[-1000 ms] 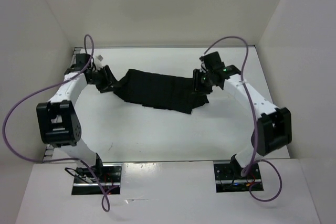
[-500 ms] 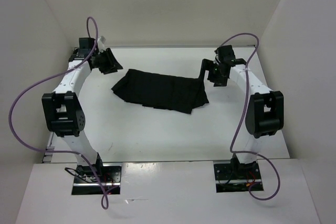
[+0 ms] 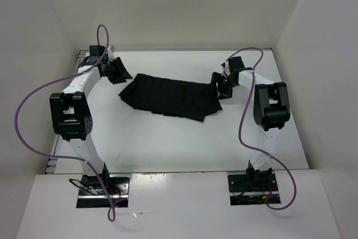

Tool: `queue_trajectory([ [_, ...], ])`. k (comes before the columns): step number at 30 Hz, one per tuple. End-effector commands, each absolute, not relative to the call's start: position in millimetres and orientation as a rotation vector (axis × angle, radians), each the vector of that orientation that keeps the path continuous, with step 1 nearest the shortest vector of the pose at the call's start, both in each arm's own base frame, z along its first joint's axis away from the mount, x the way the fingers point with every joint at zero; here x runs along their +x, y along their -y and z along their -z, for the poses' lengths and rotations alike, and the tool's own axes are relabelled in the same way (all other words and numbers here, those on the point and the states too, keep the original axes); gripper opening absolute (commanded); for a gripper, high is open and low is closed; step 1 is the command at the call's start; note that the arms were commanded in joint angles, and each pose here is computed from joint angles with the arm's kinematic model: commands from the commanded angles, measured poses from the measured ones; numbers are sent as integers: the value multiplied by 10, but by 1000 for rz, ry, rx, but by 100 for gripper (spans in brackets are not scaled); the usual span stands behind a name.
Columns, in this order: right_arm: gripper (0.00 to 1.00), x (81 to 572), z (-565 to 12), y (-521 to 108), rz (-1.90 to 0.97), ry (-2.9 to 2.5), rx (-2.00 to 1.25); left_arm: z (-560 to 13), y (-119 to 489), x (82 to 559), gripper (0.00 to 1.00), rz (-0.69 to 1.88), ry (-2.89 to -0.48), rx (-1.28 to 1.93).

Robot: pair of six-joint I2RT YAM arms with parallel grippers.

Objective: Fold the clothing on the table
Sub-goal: Fold the skirt

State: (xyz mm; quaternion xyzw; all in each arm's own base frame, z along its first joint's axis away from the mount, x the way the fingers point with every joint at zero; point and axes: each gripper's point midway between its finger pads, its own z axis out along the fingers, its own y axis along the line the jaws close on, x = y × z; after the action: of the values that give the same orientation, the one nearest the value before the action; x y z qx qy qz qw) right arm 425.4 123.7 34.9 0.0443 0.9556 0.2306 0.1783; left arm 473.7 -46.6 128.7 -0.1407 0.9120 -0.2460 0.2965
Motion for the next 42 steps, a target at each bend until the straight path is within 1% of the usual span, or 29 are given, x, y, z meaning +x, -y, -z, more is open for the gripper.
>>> queue_trajectory([
  [1, 74, 4221, -260, -1389, -803, -2696, 99, -1364, 552, 4689, 48, 701, -2400, -356],
  [2, 66, 4172, -254, -1469, -847, -2696, 78, -1441, 553, 4688, 48, 700, -2376, -344],
  [4, 57, 4118, -254, -1555, -893, -2699, 69, -1492, 673, 4621, 48, 757, -2370, -305],
  [5, 50, 4036, -259, -1653, -952, -2709, 58, -1590, 699, 4603, 48, 775, -2351, -287],
  [7, 45, 3966, -284, -1760, -1027, -2703, 27, -1647, 914, 4518, 48, 848, -2353, -210],
  [8, 30, 3919, -312, -1819, -1095, -2696, 28, -1654, 969, 4501, 48, 861, -2353, -178],
  [10, 6, 3913, -314, -1842, -1120, -2687, 36, -1668, 1138, 4421, 48, 895, -2359, -113],
  [11, 0, 3904, -331, -1858, -1139, -2686, 45, -1665, 1183, 4382, 48, 897, -2362, -90],
  [14, 0, 3874, -502, -1876, -1163, -2666, 29, -1567, 1355, 4244, 48, 915, -2396, -43],
  [16, 0, 3866, -519, -1722, -1037, -2703, 84, -1526, 1457, 4174, 48, 939, -2412, -18],
  [17, 0, 3880, -633, -1639, -991, -2688, 99, -1504, 1585, 4100, 48, 966, -2422, 32],
  [18, 0, 3851, -611, -1553, -910, -2711, 126, -1511, 1660, 4066, 48, 985, -2424, 55],
  [20, 0, 3759, -713, -1424, -830, -2727, 148, -1526, 1907, 3947, 48, 1029, -2427, 147],
  [22, 0, 3667, -690, -1300, -755, -2756, 188, -1433, 2084, 3863, 48, 1064, -2461, 182],
  [25, 0, 3557, -718, -1274, -742, -2765, 194, -1309, 2395, 3817, 38, 1107, -2491, 228],
  [26, 0, 3532, -745, -1271, -742, -2759, 191, -1260, 2448, 3839, 27, 1097, -2501, 238],
  [28, 0, 3438, -710, -1261, -741, -2774, 198, -1196, 2631, 3972, 18, 1076, -2515, 235],
  [30, 0, 3390, -746, -1260, -744, -2768, 207, -1039, 2764, 4102, 15, 1034, -2545, 234],
  [31, 0, 3358, -716, -1256, -743, -2778, 212, -1174, 2806, 4280, 14, 1016, -2513, 215],
  [33, 0, 3362, -751, -1257, -744, -2767, 207, -1045, 2930, 4402, 10, 971, -2539, 201],
  [34, 0, 3362, -751, -1257, -744, -2767, 207, -1052, 2947, 4504, 5, 953, -2524, 197],
  [35, 0, 3362, -753, -1260, -746, -2768, 220, -1059, 2986, 4641, 4, 943, -2515, 179],
  [37, 0, 3388, -794, -1281, -764, -2757, 212, -993, 3009, 4726, 2, 886, -2535, 164],
  [38, 0, 3423, -830, -1285, -764, -2745, 207, -847, 3037, 4739, 1, 858, -2569, 159],
  [39, 0, 3424, -832, -1288, -767, -2746, 220, -905, 3000, 4831, 1, 801, -2570, 137],
  [41, 0, 3489, -901, -1295, -768, -2724, 210, -772, 3069, 4793, 0, 750, -2609, 171],
  [42, 0, 3490, -901, -1295, -768, -2724, 210, -794, 3073, 4848, 0, 737, -2592, 183],
])
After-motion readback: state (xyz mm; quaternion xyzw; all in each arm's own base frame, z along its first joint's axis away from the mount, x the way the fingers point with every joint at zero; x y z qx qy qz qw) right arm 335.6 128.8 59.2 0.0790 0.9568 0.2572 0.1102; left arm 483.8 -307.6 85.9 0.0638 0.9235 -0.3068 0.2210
